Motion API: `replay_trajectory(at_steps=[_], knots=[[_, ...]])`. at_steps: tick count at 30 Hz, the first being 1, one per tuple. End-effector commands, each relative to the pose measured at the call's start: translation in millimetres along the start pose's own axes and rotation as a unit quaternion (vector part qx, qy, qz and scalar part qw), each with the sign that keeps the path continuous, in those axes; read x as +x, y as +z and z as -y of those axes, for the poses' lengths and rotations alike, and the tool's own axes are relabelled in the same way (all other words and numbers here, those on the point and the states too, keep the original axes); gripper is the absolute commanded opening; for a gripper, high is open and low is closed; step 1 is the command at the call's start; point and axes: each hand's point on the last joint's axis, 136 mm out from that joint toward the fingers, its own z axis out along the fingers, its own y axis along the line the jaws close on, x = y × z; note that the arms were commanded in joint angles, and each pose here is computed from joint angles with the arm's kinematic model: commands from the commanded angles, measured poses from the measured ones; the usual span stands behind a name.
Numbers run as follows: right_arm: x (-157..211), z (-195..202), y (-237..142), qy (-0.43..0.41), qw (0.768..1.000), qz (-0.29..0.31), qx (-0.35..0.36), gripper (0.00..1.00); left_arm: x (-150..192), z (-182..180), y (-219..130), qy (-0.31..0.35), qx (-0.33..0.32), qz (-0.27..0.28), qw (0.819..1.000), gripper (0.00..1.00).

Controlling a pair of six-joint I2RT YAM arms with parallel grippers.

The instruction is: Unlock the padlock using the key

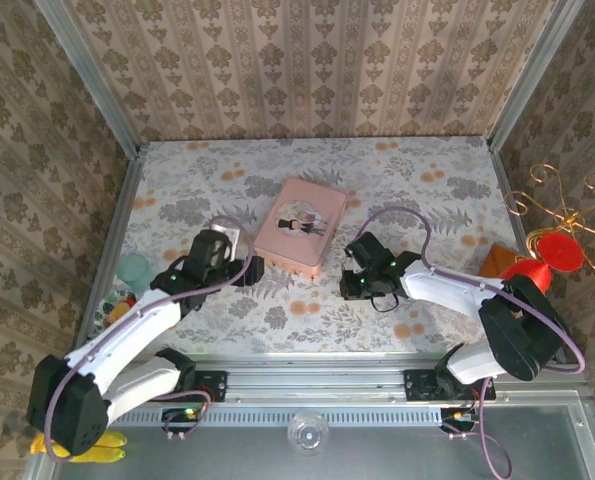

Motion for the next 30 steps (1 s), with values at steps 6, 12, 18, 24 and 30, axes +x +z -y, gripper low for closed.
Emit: replay_trajectory(at_steps=[6, 12, 18, 24, 30], knots=[[14, 12, 15, -0.026, 0.999, -0.018, 0.037, 0.21, -6, -23, -23, 0.018, -0.050, 0.056, 0.997, 0.85], [1, 17, 0, -0.047, 0.997, 0.010, 0.066, 0.48, -26, -30, -26, 0.008, -0.073, 0.087, 0.994, 0.86], [-26, 13, -31, -0.083, 0.991, 0.063, 0.087, 0.64, -66, -47, -32, 0.000, -0.131, 0.135, 0.982, 0.89], [-74, 9, -87, -0.128, 0.968, 0.169, 0.135, 0.98, -96, -83, -50, 0.010, -0.274, 0.146, 0.951, 1.00], [-119, 34, -142, -0.160, 0.912, 0.279, 0.256, 1.00, -120, -99, -62, 0.052, -0.343, 0.193, 0.918, 1.00]])
